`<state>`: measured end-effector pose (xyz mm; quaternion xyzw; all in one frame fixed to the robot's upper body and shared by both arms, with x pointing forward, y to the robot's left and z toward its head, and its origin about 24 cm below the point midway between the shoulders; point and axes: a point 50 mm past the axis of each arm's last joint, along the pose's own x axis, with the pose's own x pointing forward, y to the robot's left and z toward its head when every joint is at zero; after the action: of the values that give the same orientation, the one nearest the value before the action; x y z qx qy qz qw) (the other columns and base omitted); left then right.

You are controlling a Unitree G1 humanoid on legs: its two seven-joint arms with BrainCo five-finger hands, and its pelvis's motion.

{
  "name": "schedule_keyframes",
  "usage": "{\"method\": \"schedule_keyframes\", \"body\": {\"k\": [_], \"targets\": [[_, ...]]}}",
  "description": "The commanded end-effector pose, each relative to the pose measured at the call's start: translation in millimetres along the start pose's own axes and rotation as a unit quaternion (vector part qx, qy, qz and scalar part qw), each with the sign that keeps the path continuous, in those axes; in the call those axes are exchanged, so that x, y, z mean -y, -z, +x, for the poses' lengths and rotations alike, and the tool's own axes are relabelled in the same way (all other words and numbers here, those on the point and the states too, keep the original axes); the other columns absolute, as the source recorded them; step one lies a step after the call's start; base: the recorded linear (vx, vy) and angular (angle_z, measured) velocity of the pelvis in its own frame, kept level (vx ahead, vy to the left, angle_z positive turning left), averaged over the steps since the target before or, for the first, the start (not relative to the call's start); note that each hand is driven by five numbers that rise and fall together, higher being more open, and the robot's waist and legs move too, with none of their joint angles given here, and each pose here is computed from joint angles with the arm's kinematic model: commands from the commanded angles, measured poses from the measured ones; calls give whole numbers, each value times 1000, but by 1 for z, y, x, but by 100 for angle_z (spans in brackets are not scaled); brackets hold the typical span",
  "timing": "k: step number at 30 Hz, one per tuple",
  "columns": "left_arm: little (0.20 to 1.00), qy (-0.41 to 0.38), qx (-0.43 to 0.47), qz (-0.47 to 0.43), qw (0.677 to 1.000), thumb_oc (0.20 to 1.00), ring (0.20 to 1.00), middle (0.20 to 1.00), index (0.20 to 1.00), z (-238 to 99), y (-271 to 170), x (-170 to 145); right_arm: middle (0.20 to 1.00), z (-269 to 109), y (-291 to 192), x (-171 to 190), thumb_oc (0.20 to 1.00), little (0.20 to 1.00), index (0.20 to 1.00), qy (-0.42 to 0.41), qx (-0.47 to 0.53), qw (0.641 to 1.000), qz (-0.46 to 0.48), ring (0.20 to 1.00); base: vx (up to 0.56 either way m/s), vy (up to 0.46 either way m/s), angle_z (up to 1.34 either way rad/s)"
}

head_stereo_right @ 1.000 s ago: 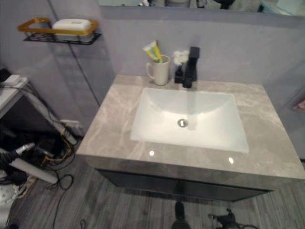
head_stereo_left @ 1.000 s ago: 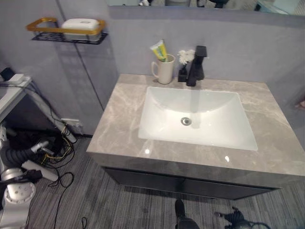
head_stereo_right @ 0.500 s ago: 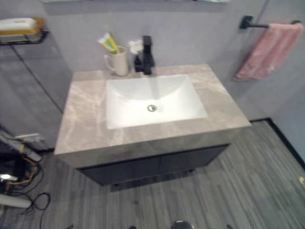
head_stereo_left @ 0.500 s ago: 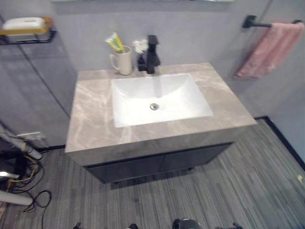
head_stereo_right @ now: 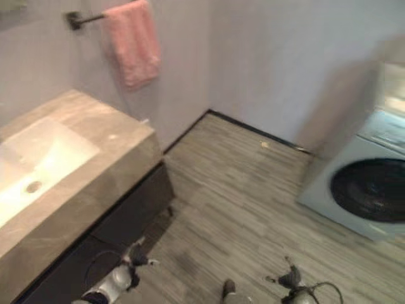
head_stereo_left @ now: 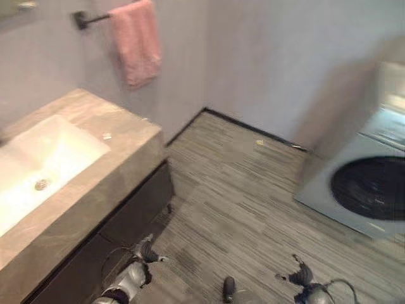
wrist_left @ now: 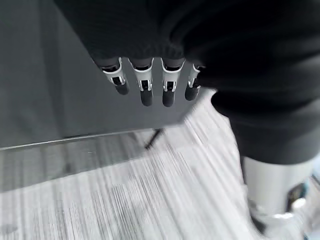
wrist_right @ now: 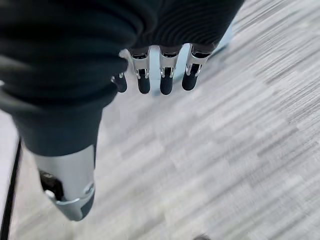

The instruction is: Put brush and paste in cup on sink, flatten towel.

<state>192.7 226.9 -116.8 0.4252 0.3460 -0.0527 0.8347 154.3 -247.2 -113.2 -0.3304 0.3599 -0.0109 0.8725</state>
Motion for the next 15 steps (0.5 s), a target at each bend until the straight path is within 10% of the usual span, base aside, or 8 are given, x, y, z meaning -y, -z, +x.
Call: {"method": "schedule_keyframes", "body": {"k": [1, 15], "targets": [[1000, -19, 13, -5, 1000, 1000, 1000, 1000, 1000, 2, -6, -5, 1000, 15, -32, 21, 1000, 1000, 1000, 23, 59, 998, -19, 1000, 45, -2, -127], [1000, -17, 26, -53, 998, 1000, 1000, 1000, 1000, 3, -14, -7, 1000, 20, -46, 11, 1000, 1000, 1000, -9, 62, 993, 98, 1000, 38, 112, -80]]}}
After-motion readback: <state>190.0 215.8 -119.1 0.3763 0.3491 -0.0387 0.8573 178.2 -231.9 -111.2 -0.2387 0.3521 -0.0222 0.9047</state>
